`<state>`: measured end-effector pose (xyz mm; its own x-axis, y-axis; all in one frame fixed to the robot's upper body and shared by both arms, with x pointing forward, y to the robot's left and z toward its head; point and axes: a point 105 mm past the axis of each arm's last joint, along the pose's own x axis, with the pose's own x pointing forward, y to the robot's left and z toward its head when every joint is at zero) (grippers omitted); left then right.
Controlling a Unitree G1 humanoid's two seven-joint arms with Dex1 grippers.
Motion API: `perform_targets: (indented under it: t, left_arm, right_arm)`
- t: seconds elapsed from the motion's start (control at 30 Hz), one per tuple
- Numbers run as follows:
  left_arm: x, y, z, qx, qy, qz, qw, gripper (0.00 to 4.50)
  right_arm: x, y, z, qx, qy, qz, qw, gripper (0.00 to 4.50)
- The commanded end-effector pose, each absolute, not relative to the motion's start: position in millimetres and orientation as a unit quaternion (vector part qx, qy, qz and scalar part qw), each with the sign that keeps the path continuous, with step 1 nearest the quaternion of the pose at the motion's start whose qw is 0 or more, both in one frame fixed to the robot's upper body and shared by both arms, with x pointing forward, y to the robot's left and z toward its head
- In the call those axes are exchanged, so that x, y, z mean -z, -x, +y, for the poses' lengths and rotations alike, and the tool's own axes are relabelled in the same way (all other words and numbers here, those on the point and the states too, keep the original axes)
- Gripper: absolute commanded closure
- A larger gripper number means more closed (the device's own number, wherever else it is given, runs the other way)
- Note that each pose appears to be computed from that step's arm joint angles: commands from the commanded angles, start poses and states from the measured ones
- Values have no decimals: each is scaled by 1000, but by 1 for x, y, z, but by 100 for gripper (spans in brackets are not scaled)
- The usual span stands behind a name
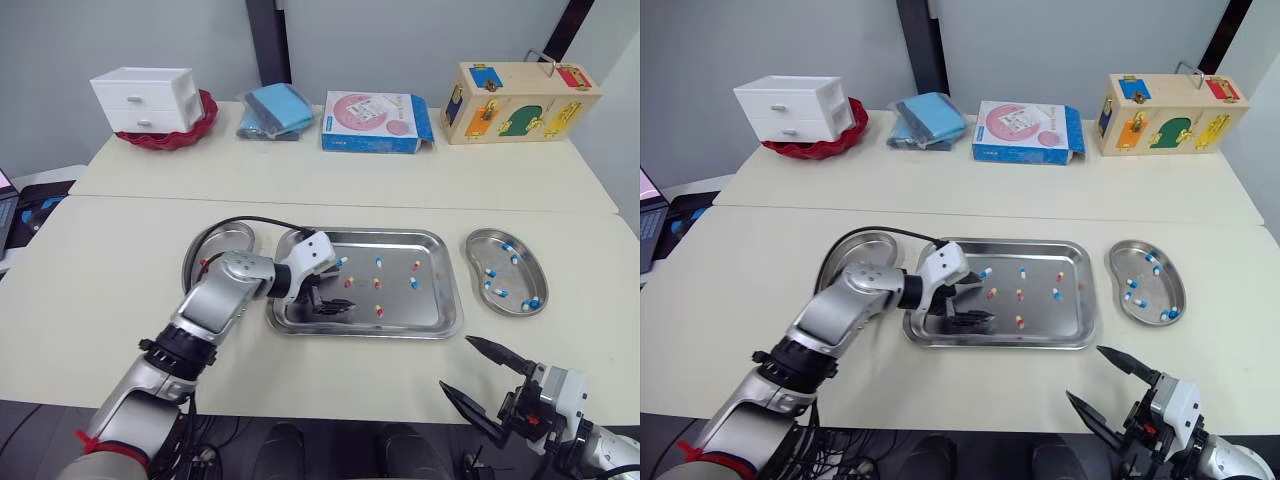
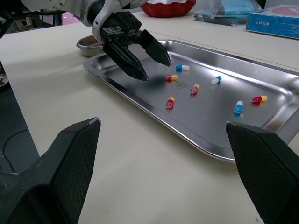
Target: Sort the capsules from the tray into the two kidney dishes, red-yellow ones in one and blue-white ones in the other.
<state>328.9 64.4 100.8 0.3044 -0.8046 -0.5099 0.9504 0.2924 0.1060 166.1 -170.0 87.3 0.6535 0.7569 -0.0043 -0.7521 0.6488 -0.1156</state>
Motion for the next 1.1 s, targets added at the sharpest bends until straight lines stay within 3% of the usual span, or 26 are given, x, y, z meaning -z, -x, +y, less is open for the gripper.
perform_targets:
  t: [0.03,0.3,0.77,1.1]
  left_arm:
    - [-107,-335,59,561,-220,168,780,0]
    - [-97,-336,59,565,-231,189,769,0]
    - [-89,-336,63,559,-232,203,770,445]
    - [-103,-327,64,573,-206,185,772,445]
  right_arm:
    - [-98,-165,-167,-413,68,-44,907,2]
    - [-97,-163,-165,-405,66,-44,911,2]
    - [-97,-163,-166,-400,66,-43,913,0]
    - [-99,-161,-165,-412,70,-39,907,0]
